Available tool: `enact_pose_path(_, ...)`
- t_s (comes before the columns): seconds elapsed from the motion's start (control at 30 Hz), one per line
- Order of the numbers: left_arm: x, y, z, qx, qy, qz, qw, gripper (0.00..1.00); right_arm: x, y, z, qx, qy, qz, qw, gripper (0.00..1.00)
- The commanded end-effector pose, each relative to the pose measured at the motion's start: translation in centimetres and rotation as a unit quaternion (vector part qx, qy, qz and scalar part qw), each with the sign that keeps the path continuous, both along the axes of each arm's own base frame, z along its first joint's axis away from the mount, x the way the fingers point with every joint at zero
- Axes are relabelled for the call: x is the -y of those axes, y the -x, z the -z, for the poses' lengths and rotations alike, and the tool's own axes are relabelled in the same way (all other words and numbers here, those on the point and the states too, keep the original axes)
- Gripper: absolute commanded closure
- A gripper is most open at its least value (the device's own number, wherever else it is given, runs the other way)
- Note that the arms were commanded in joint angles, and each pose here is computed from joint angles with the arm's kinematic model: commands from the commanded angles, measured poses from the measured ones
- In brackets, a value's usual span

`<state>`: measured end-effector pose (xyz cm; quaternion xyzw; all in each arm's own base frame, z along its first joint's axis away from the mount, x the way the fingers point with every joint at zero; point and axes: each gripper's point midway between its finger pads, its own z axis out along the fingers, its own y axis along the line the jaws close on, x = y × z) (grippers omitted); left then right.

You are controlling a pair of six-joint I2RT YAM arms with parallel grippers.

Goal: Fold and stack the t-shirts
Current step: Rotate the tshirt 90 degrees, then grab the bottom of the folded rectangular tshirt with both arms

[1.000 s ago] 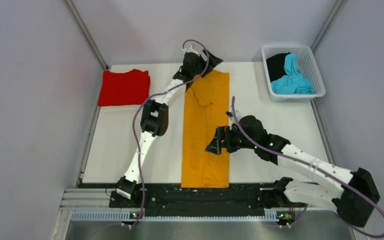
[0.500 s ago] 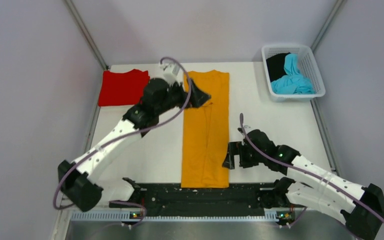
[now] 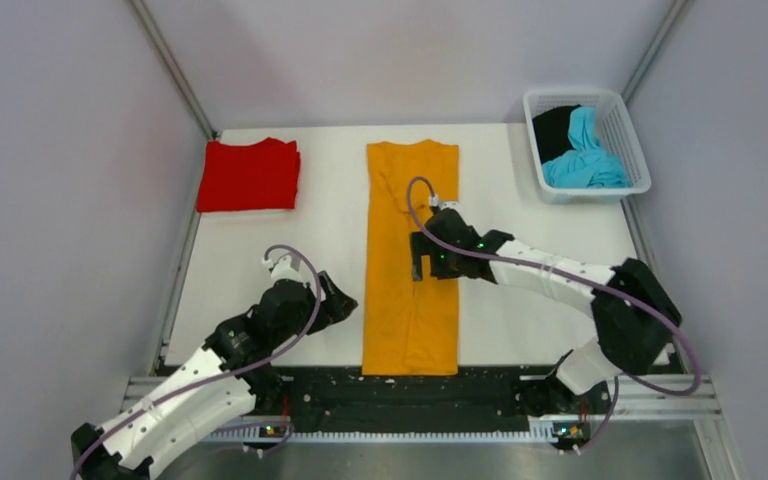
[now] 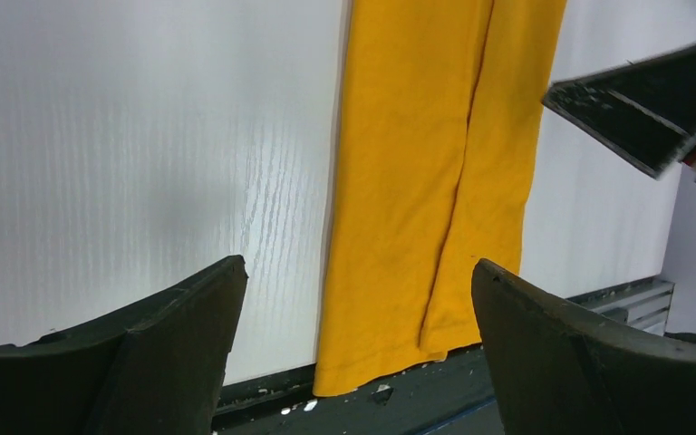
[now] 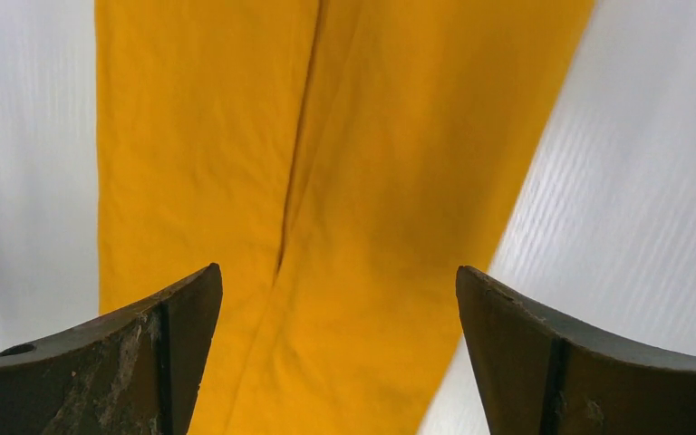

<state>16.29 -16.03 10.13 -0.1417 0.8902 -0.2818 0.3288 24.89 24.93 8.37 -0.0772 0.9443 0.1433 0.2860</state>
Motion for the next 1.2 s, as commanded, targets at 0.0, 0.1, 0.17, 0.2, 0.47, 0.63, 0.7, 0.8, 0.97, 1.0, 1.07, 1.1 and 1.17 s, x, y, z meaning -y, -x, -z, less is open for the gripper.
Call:
enact_pose_path(0.0, -1.1, -0.3, 0.2, -0.007, 0.006, -0.05, 0.999, 0.01, -2.5, -5.8, -0.3, 0.059, 0.035, 0.04, 0.997, 0.01)
enact_pose_path(0.1, -1.2, -0.1, 0.5, -0.017, -0.006, -0.048, 0.999, 0.01, -3.9, -8.7, 1.2, 0.062, 0.072, 0.051, 0.994, 0.01)
enact_pose_path(0.17, -1.4, 0.0, 0.7, -0.026, -0.016, -0.049, 0.998, 0.01, -4.5, -10.0, 2.6, 0.055, 0.1, 0.059, 0.992, 0.01)
enact_pose_path(0.2, -1.5, 0.1, 0.8, -0.03, -0.021, -0.05, 0.998, 0.01, -4.6, -10.5, 3.1, 0.052, 0.11, 0.062, 0.991, 0.01)
enact_pose_path(0.47, -2.4, 0.6, 1.8, -0.041, -0.035, -0.062, 0.997, 0.01, -4.7, -13.2, 6.3, 0.03, 0.131, 0.089, 0.987, 0.01)
enact_pose_path(0.63, -3.0, 0.5, 1.8, -0.034, -0.042, -0.072, 0.996, 0.01, -4.4, -14.8, 7.9, 0.024, 0.146, 0.092, 0.985, 0.01)
enact_pose_path(0.7, -3.2, 0.5, 1.6, -0.032, -0.043, -0.073, 0.996, 0.01, -4.4, -15.3, 8.1, 0.026, 0.147, 0.092, 0.984, 0.01)
enact_pose_path(0.8, -2.8, 0.6, 1.2, -0.029, -0.035, -0.062, 0.997, 0.01, -4.6, -16.1, 8.0, 0.027, 0.146, 0.088, 0.985, 0.01)
enact_pose_path(0.97, -0.5, 1.1, 1.4, -0.044, -0.006, -0.013, 0.999, 0.01, -5.9, -15.4, 3.8, 0.044, 0.113, 0.045, 0.992, 0.01)
enact_pose_path(1.0, 0.0, 1.3, 1.5, -0.052, -0.003, -0.001, 0.999, 0.01, -6.1, -15.1, 2.2, 0.055, 0.1, 0.036, 0.993, 0.01)
enact_pose_path(1.07, 0.9, 1.6, 2.2, -0.071, 0.002, 0.019, 0.997, 0.02, -6.2, -14.4, -1.9, 0.083, 0.072, 0.033, 0.993, 0.01)
enact_pose_path(1.1, 1.4, 1.9, 2.8, -0.083, 0.002, 0.031, 0.996, 0.03, -6.1, -13.7, -2.7, 0.089, 0.065, 0.033, 0.993, 0.01)
enact_pose_path(1.17, 2.4, 2.3, 3.7, -0.103, 0.007, 0.057, 0.993, 0.07, -5.9, -12.0, -5.6, 0.107, 0.029, 0.035, 0.993, 0.01)
